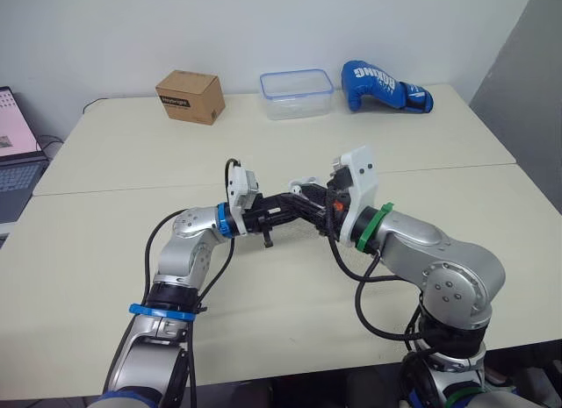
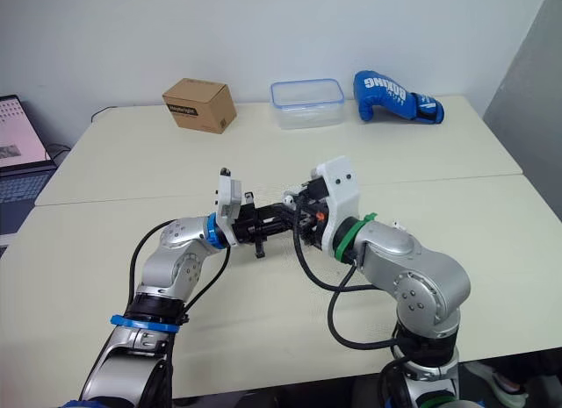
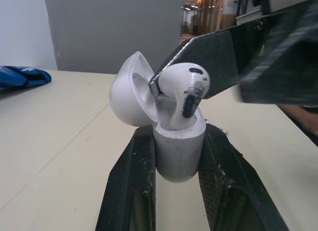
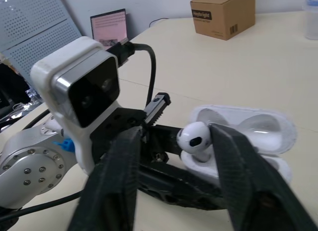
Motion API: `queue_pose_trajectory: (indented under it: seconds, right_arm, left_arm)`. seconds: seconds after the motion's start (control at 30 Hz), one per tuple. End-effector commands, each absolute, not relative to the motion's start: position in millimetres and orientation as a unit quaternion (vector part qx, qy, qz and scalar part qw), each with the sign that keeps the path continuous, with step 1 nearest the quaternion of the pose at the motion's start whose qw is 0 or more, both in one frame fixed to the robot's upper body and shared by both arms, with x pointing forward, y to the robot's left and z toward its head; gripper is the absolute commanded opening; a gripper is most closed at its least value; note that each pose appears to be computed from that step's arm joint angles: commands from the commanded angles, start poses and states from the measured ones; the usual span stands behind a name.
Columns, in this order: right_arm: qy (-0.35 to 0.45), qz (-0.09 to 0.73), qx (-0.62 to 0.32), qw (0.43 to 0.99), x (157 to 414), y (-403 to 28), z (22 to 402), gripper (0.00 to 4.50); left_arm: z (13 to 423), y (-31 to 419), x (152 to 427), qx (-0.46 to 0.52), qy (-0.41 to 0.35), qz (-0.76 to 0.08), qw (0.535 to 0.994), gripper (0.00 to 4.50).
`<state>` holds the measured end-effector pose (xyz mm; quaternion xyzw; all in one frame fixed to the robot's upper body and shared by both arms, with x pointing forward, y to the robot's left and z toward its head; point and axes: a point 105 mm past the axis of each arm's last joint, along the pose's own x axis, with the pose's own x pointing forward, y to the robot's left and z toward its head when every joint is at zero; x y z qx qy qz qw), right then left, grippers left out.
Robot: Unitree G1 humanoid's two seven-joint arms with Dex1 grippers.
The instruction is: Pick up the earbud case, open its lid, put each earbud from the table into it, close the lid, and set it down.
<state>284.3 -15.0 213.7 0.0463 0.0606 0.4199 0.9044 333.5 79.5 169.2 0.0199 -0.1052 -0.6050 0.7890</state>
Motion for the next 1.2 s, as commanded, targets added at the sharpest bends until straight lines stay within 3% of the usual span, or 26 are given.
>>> queue_pose_trajectory:
  seconds: [0.03, 0.33, 0.5, 0.7, 0.9, 1.03, 1.2]
  right_arm:
    - [0.064, 0.414, 0.032, 0.907, 286, -19, 211, 3.58]
    - [0.028, 0.417, 0.000, 0.908, 290, -36, 224, 3.58]
    - [0.003, 0.518, 0.036, 0.854, 263, -34, 242, 3.58]
    - [0.030, 0.603, 0.010, 0.797, 239, -70, 255, 3.58]
    - [0.085, 0.519, -0.057, 0.849, 278, -125, 254, 3.58]
    - [0.131, 0.430, -0.112, 0.886, 316, -160, 231, 3.58]
    - [0.193, 0.369, -0.178, 0.891, 341, -182, 192, 3.58]
  left_arm:
    - [200, 78, 326, 0.029, -0.171, -0.609, 0.774, 0.75]
    - [198, 80, 322, 0.029, -0.166, -0.615, 0.770, 0.75]
    - [196, 82, 321, 0.024, -0.160, -0.616, 0.771, 0.75]
    - [192, 91, 322, 0.019, -0.138, -0.622, 0.770, 0.75]
    - [192, 96, 320, 0.010, -0.133, -0.631, 0.764, 0.75]
    - [195, 97, 314, -0.007, -0.128, -0.645, 0.753, 0.75]
    - [196, 102, 307, -0.023, -0.119, -0.658, 0.743, 0.75]
